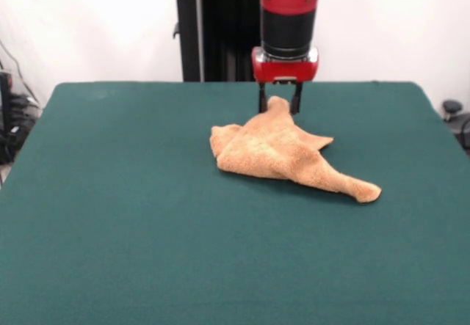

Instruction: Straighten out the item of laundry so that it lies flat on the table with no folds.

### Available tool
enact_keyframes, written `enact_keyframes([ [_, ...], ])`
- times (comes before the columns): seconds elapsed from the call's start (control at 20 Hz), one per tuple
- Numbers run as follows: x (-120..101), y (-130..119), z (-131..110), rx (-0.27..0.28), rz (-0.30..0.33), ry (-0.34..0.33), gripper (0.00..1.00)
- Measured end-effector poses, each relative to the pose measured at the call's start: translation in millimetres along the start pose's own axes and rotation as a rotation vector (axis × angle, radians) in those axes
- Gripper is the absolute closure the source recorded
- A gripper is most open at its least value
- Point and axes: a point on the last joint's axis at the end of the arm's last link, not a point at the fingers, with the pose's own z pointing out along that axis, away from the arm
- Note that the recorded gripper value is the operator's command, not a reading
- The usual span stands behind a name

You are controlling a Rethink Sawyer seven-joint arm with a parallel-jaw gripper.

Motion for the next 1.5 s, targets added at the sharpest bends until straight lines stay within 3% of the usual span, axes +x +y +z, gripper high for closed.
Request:
enact_keyframes([
  [0.5,4,4,20,0.005,-0.01,-0.009,0.0],
  [1.5,2,7,19,0.011,-0.02,-0.015,0.0],
])
